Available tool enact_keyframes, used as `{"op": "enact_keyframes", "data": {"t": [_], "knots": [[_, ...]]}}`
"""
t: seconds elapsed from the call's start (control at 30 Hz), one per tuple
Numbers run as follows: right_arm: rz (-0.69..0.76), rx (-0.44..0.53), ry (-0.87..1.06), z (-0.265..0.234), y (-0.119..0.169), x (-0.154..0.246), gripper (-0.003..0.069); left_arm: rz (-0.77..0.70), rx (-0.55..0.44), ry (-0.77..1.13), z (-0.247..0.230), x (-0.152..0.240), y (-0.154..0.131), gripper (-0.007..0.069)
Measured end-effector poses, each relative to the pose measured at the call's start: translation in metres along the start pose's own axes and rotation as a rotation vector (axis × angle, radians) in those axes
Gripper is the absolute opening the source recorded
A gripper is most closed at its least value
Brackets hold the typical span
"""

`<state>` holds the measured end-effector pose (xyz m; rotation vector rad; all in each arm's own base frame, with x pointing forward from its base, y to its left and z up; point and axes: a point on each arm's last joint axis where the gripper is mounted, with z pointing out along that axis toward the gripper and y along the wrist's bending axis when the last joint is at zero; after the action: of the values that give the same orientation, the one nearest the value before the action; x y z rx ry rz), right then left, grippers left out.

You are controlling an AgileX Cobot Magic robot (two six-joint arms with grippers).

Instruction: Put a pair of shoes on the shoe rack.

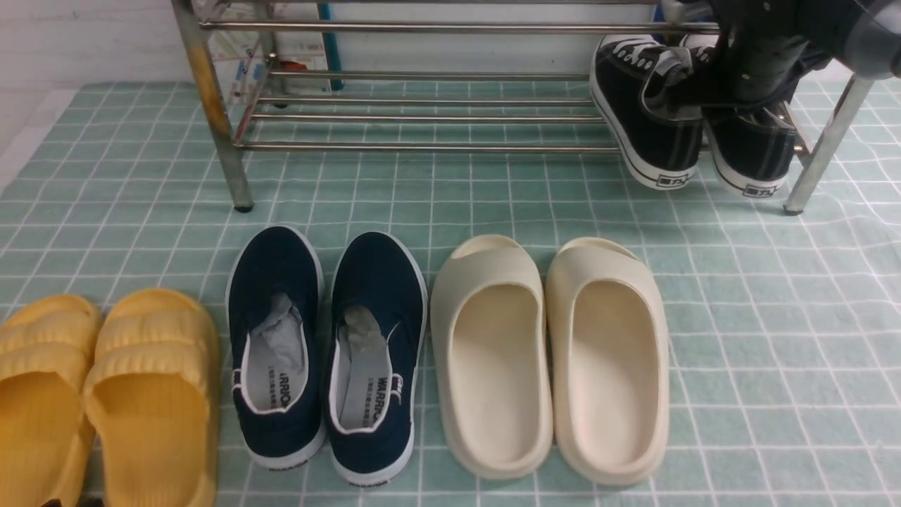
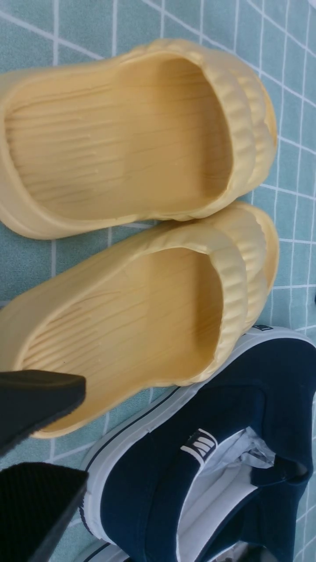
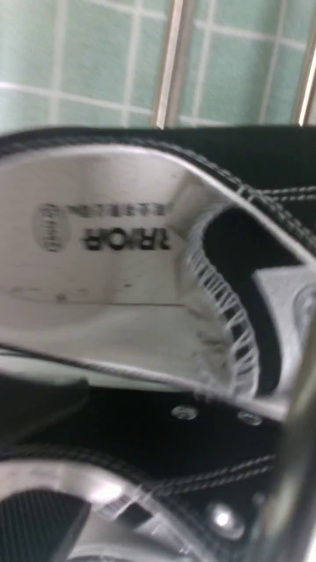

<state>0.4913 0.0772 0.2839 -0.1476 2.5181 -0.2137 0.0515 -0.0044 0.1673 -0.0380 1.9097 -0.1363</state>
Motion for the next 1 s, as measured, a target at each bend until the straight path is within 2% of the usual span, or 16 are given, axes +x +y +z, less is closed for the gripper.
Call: {"op": "enact_keyframes", "data": {"t": [0.1, 0.3, 0.5, 0.53, 0.63, 0.7, 0.8, 1.0], "knots": [[0.013, -0.022, 0.055, -0.013, 0.0, 0.004, 0.0435, 0.0, 0.0, 0.0, 0.0, 0.0, 0.0, 0.0239], [-0.006, -0.087, 0.125, -0.026, 0.002, 0.009, 0.0452, 0.0, 0.0, 0.0, 0.0, 0.0, 0.0, 0.0239], [-0.026, -0.133, 0.106, -0.071, 0.001, 0.01, 0.0339, 0.0, 0.0, 0.0, 0.0, 0.0, 0.0, 0.0239], [-0.027, -0.138, 0.093, -0.09, -0.003, 0.015, 0.0273, 0.0, 0.0, 0.0, 0.0, 0.0, 0.0, 0.0239], [-0.028, -0.143, 0.083, -0.125, -0.011, 0.032, 0.016, 0.0, 0.0, 0.0, 0.0, 0.0, 0.0, 0.0239], [-0.021, -0.158, 0.068, -0.141, -0.014, 0.043, 0.0113, 0.0, 0.0, 0.0, 0.0, 0.0, 0.0, 0.0239], [0.004, -0.22, -0.04, -0.191, -0.021, 0.085, 0.0006, 0.0, 0.0, 0.0, 0.0, 0.0, 0.0, 0.0239], [0.044, -0.266, -0.321, -0.243, -0.032, 0.183, -0.0003, 0.0, 0.0, 0.0, 0.0, 0.0, 0.0, 0.0239]]}}
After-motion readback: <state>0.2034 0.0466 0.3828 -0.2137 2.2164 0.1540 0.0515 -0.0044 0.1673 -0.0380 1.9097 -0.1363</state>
